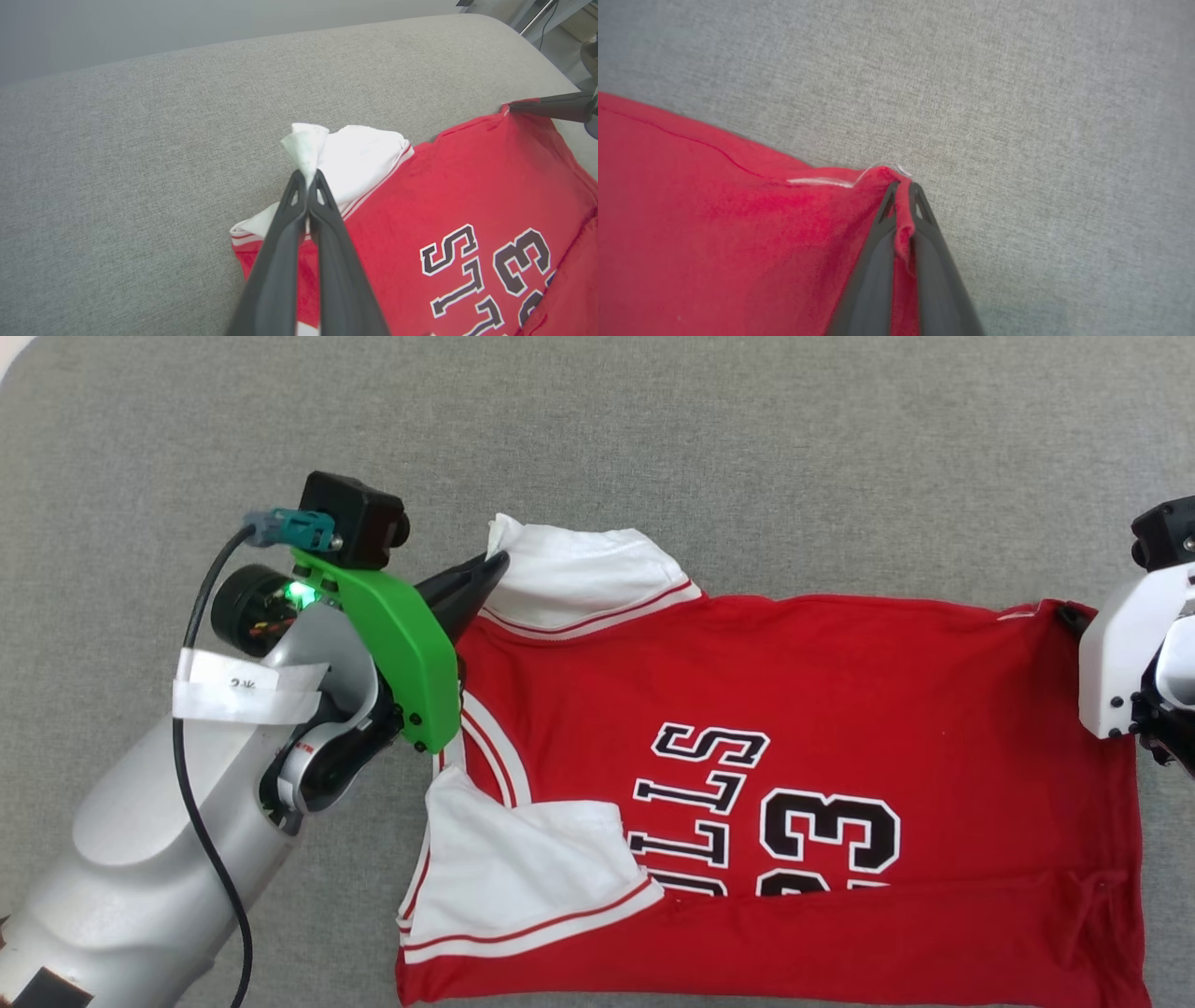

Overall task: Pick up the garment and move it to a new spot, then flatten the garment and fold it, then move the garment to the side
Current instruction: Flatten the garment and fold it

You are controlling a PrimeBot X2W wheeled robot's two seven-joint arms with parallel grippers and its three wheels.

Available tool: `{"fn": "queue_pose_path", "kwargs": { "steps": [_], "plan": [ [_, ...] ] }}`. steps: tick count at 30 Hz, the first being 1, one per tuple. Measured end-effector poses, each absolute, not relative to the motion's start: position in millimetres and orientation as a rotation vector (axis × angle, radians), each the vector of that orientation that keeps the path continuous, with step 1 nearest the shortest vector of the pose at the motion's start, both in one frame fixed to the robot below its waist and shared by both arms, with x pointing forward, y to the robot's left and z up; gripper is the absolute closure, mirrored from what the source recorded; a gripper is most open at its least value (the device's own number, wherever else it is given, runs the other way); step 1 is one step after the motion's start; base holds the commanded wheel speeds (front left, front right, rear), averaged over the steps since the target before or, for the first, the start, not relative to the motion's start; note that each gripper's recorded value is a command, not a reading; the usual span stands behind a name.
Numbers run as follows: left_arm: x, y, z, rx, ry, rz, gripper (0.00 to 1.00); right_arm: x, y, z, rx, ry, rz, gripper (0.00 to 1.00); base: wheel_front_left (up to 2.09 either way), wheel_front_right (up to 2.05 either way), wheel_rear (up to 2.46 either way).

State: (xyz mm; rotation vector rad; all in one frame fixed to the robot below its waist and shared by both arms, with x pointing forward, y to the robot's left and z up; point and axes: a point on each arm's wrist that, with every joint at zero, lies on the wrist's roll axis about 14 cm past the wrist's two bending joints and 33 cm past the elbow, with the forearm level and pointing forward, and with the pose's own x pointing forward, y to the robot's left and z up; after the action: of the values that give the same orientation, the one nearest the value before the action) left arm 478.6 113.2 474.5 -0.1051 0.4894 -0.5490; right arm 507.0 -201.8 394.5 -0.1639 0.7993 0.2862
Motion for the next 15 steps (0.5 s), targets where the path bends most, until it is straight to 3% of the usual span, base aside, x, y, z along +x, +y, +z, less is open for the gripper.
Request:
{"fn": "queue_pose_path", "kwargs": {
  "steps": [8, 15],
  "plan": [
    [459, 124, 480, -0.147, 0.462, -0.497, 1.0, 504, -208, 432, -0.072, 0.616, 0.257, 1.0, 0.0, 0.0, 0.0],
    [429, 130, 483, -0.209, 0.453, -0.456, 1.0, 478, -213, 449, 0.013, 0.523, 0.241, 1.0, 0.0, 0.0, 0.0]
  ]
}}
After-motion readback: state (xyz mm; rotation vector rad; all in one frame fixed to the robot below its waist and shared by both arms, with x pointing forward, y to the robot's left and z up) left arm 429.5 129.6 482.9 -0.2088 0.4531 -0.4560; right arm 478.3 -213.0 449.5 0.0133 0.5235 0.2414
